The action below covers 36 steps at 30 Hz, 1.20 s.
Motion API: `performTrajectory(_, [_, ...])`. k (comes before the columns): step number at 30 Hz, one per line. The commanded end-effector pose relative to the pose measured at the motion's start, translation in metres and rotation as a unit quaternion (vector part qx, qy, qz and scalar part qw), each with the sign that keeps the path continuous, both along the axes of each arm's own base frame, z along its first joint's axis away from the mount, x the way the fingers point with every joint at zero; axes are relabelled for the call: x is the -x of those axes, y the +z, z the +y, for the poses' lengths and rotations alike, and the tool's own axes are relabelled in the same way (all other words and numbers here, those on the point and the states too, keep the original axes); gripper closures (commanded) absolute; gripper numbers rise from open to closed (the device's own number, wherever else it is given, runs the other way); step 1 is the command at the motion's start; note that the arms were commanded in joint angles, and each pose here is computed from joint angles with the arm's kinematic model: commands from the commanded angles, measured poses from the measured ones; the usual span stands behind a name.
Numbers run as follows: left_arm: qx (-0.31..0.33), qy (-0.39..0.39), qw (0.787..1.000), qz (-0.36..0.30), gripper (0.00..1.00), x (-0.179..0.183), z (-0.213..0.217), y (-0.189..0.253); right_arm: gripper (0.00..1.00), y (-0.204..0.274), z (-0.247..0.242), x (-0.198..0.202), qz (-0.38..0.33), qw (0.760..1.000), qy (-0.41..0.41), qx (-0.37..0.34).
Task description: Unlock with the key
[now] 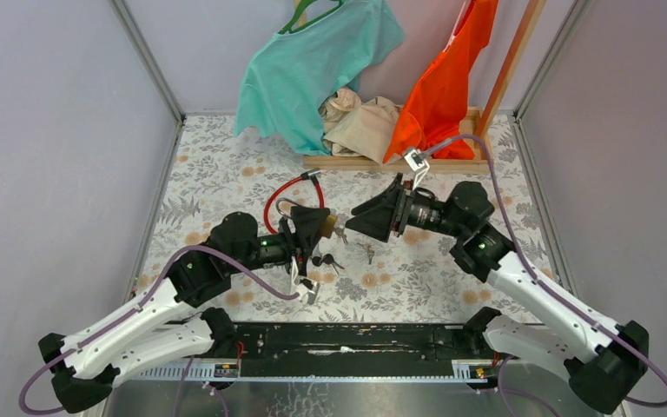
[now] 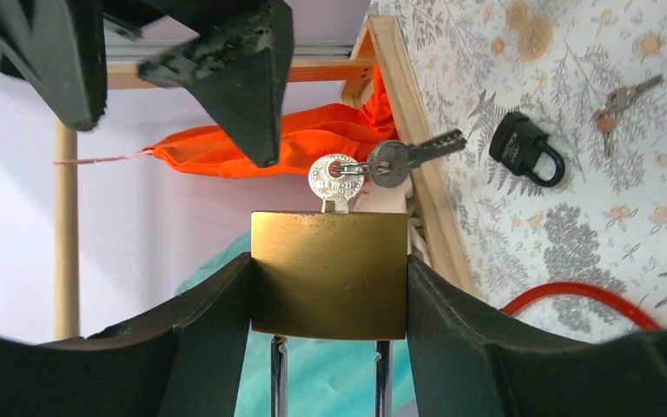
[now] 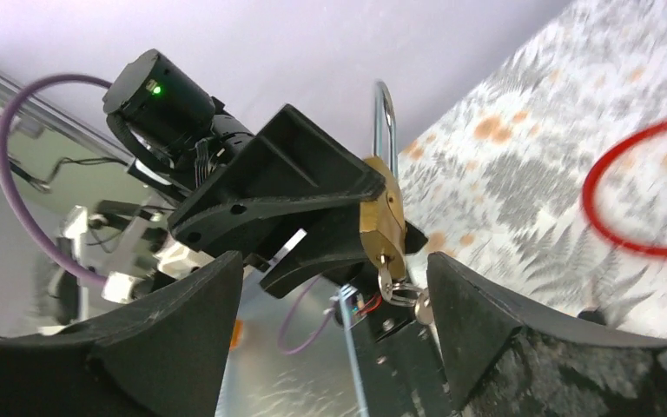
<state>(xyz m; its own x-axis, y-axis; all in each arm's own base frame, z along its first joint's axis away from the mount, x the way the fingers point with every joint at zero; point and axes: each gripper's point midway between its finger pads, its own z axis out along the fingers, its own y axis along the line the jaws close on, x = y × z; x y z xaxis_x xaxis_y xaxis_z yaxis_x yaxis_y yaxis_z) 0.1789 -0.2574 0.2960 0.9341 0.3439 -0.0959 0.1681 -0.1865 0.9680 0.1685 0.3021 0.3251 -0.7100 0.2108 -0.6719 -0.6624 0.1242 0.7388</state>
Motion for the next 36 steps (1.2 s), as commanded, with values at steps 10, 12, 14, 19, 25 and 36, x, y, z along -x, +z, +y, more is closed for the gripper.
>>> performTrajectory(10, [0.054,0.008,0.996,0.067,1.00,0.005,-0.002,0.040,0.20,0.015,0.036,-0.002,-0.162,0.985,-0.010,0.059])
performTrajectory(12, [0.054,0.009,0.996,0.065,1.00,0.005,-0.002,0.041,0.24,0.013,0.043,-0.003,-0.158,0.986,-0.005,0.058])
performTrajectory(14, [0.054,0.010,0.996,0.065,1.00,0.005,-0.001,0.041,0.30,0.011,0.049,-0.003,-0.153,0.986,-0.002,0.058])
performTrajectory(19, [0.049,0.006,0.996,0.079,1.00,0.008,-0.001,0.036,0.61,0.012,0.057,-0.005,-0.138,0.990,-0.003,0.038])
performTrajectory(25, [0.035,0.055,0.970,0.234,0.13,0.009,-0.001,0.017,1.00,-0.002,0.052,-0.009,-0.106,0.993,-0.027,0.042])
performTrajectory(36, [-0.056,0.143,0.913,0.379,0.12,0.022,0.025,-0.035,1.00,-0.021,0.003,0.009,-0.110,0.991,-0.008,0.069])
